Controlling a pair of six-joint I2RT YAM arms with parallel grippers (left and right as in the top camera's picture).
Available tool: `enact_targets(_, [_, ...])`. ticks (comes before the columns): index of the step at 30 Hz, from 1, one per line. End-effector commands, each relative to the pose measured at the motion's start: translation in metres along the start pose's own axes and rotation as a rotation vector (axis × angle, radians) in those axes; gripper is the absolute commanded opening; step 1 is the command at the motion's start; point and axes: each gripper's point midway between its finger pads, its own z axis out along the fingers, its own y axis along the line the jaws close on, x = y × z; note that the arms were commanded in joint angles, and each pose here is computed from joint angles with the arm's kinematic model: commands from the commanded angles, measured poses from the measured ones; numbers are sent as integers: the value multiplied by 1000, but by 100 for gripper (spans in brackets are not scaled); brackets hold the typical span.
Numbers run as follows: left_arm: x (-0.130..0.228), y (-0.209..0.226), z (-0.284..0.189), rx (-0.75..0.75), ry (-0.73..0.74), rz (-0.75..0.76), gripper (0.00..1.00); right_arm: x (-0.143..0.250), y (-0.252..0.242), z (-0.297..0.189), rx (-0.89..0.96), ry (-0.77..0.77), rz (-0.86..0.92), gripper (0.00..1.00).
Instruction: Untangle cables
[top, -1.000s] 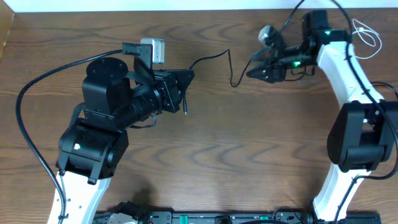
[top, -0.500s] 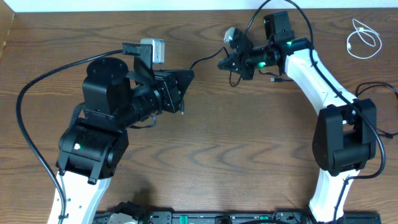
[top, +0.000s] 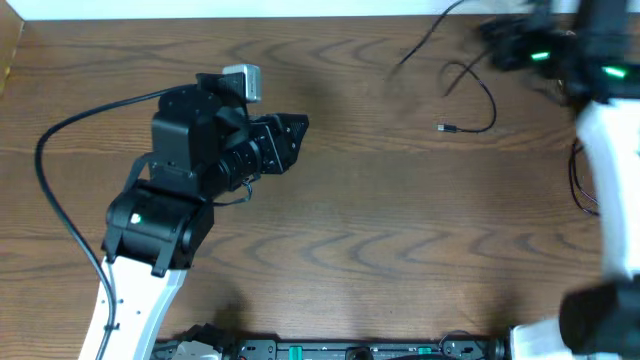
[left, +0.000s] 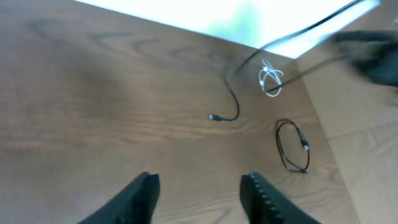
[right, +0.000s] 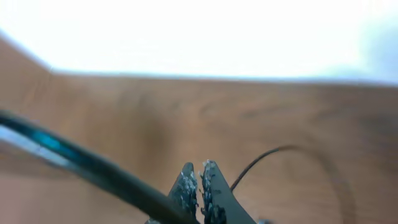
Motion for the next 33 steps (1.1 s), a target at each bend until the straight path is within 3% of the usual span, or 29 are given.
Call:
enact_targets(1, [3, 11, 11, -40, 29, -15, 49, -68, -25, -95, 152, -282, 170, 1])
enact_targets(11, [12, 25, 34, -73, 93, -40, 49, -153, -71, -309, 390, -882, 167, 1])
enact_targets(17, [14, 28, 40, -82, 108, -45, 49, -160, -125, -338, 519, -999, 241, 1])
enact_targets(24, [13, 28, 40, -81, 107, -45, 49, -134, -210, -336, 853, -921, 270, 2])
enact_targets(33, [13, 28, 40, -80, 104, -44, 49, -52, -358, -252, 1042, -600, 355, 1])
